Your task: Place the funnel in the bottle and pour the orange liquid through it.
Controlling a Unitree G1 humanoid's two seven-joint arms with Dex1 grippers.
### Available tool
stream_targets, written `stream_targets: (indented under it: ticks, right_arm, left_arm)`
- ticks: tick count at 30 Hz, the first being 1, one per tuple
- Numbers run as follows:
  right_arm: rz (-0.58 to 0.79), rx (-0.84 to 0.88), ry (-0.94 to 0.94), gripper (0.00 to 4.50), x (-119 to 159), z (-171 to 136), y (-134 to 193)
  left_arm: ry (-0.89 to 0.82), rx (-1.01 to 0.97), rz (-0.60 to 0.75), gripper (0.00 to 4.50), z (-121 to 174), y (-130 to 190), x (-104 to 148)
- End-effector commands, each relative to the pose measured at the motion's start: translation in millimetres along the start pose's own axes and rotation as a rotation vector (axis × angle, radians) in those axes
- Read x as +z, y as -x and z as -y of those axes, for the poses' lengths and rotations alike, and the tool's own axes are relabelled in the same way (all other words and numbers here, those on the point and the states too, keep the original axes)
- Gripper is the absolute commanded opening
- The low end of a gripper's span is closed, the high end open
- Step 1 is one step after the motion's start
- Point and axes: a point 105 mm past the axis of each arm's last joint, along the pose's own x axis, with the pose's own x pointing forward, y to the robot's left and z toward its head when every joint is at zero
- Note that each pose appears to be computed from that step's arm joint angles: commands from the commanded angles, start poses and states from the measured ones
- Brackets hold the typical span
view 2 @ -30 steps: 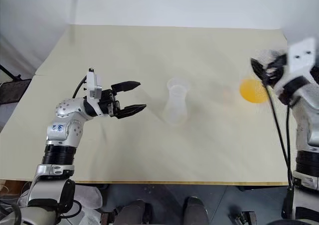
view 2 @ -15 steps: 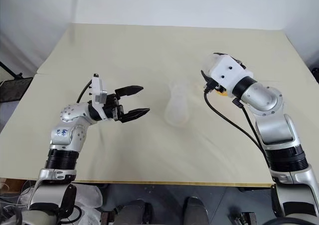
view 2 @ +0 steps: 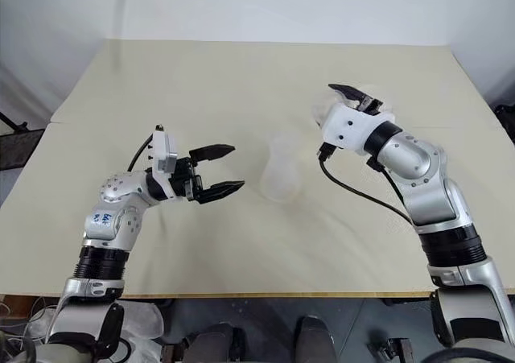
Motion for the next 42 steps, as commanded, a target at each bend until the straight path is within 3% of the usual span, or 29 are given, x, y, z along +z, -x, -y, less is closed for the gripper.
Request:
stream_targets:
  ticks: [1, 23, 42]
  right_arm:
    - [0.036, -0.035, 0.11, 2.47, 13.3, 10.6, -4.6]
    - [0.112, -0.004, 0.363, 2.47, 37.1, 1.3, -16.9]
    - [0.154, -0.039, 0.489, 2.47, 41.5, 4.4, -22.2]
  left_arm:
    - [-0.025, -0.014, 0.035, 4.5, 4.9, -2.4, 9.2]
    - [-0.016, 0.005, 0.059, 4.5, 8.9, -8.2, 8.3]
    - [-0.016, 0.024, 0.074, 4.5, 9.5, -10.0, 9.2]
